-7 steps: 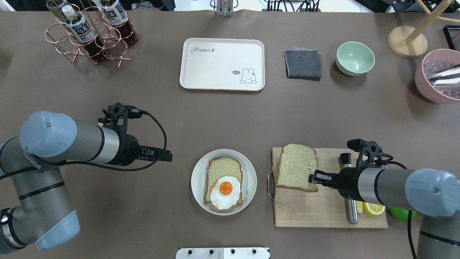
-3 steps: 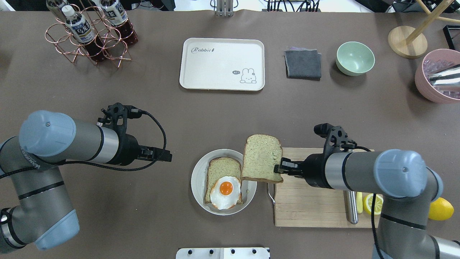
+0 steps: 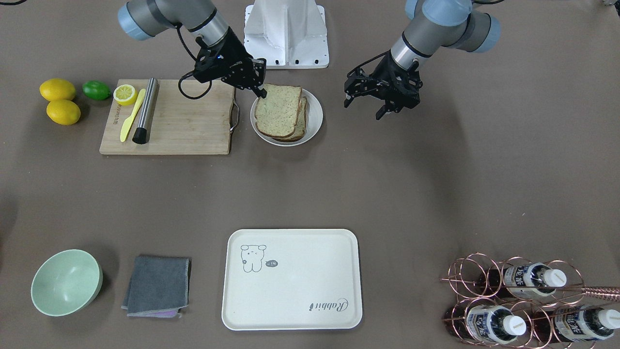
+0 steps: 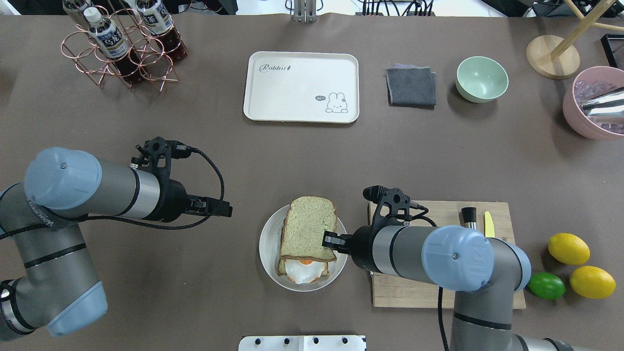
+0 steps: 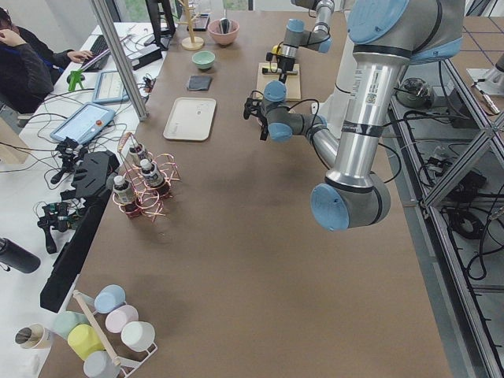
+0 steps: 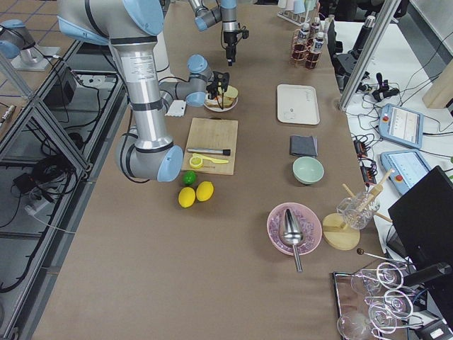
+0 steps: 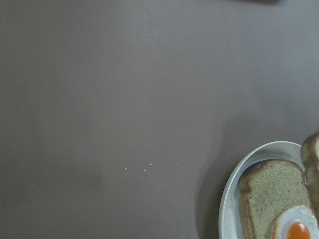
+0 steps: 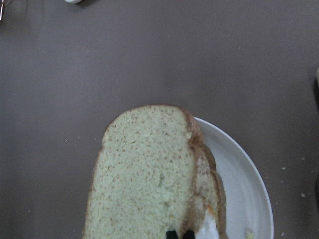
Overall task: Make sandwich and place on tray
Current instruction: 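Carry the bread slice over the egg and lay it on top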
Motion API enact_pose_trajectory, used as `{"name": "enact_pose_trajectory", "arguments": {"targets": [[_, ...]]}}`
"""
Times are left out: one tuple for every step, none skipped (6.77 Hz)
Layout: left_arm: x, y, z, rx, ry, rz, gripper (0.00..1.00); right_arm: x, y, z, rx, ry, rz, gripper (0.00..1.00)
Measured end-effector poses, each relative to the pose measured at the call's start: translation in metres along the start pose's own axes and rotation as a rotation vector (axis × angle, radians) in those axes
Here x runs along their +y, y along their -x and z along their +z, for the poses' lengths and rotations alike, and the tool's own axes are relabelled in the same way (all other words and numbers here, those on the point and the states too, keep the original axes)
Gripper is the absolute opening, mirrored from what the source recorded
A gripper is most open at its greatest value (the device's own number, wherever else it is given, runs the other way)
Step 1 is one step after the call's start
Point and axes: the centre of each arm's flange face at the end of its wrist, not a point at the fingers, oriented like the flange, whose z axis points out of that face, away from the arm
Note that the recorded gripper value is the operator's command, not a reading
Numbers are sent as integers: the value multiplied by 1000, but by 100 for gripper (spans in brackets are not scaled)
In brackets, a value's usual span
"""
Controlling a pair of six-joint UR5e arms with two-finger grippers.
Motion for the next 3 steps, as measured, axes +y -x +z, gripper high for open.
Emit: {"name": "enact_pose_trajectory", "arguments": {"targets": [[0,0,0,0,-1,-3,98,14,3,11,11,-9,-40,0],[0,1,0,0,-1,-5,98,25,4,18,18,-14,-66,0],[-1,1,0,-1,-1,-6,98,33,3,22,21,-16,-79,0]]}}
